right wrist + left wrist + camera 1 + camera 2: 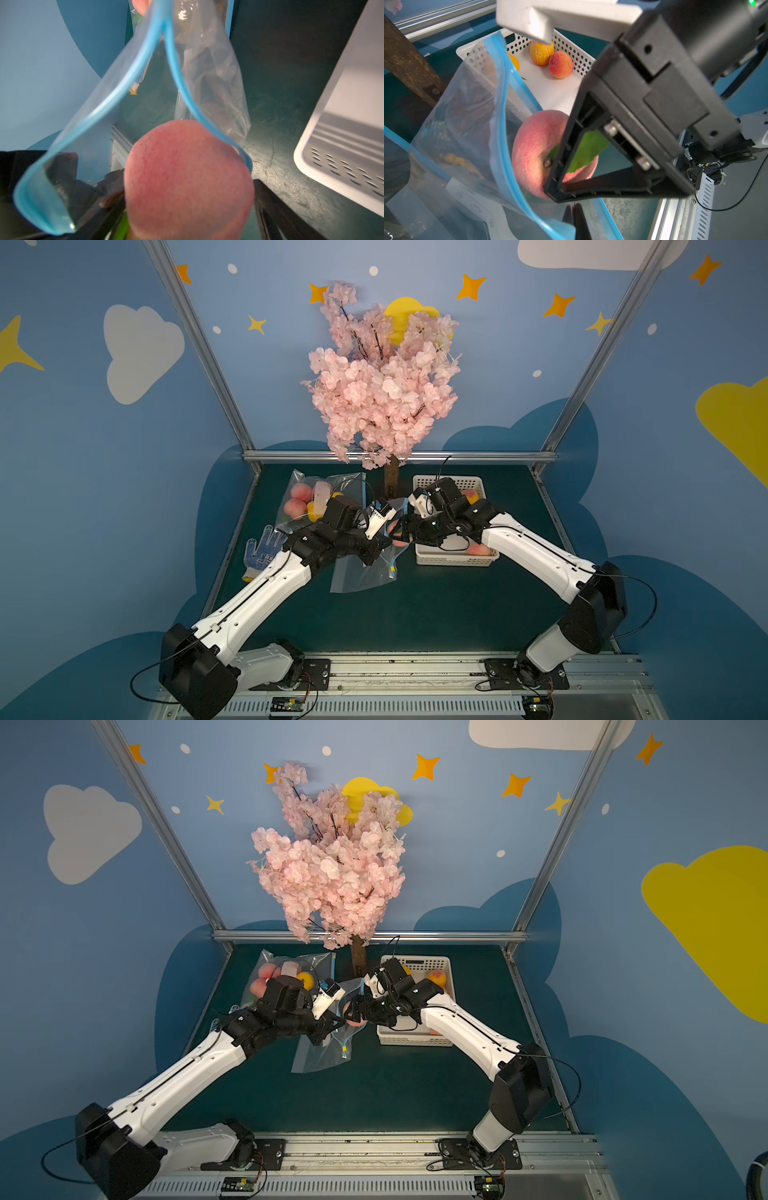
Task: Place the peach in a zip-top bag and seal the zipper
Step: Place the peach in the zipper food storage bag.
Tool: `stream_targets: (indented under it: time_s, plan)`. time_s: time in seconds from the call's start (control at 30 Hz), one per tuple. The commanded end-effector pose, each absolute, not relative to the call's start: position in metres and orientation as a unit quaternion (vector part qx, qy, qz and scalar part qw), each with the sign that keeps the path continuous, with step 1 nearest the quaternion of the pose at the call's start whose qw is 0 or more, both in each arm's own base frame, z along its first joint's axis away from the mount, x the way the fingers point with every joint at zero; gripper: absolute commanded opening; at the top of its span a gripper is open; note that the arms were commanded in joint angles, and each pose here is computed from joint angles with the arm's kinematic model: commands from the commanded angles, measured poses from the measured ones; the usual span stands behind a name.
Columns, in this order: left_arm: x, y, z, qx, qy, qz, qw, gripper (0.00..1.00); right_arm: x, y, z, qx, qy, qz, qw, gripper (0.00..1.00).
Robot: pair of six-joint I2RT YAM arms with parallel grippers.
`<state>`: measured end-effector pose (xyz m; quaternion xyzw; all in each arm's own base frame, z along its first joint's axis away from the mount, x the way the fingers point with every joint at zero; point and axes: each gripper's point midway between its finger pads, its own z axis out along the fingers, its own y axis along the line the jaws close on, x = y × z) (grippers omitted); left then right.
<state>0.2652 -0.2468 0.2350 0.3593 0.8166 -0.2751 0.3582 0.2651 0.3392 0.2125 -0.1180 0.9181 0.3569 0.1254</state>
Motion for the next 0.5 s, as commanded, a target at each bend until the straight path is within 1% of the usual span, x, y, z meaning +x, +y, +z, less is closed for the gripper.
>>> stream_targets:
  time_s: [0.0, 0.23, 0.47]
  plan:
    - [0.267, -0.243, 0.239, 0.348, 0.816, -0.271, 0.373, 0.03, 0.257, 0.334, 0.231, -0.127, 0.91, 0.371, 0.133, 0.87]
    - [0.268, -0.236, 0.219, 0.325, 0.838, -0.263, 0.351, 0.03, 0.252, 0.335, 0.256, -0.12, 0.88, 0.436, 0.144, 0.88]
    - [0.276, -0.235, 0.224, 0.293, 0.846, -0.272, 0.353, 0.03, 0.254, 0.328, 0.247, -0.106, 0.882, 0.436, 0.143, 0.87]
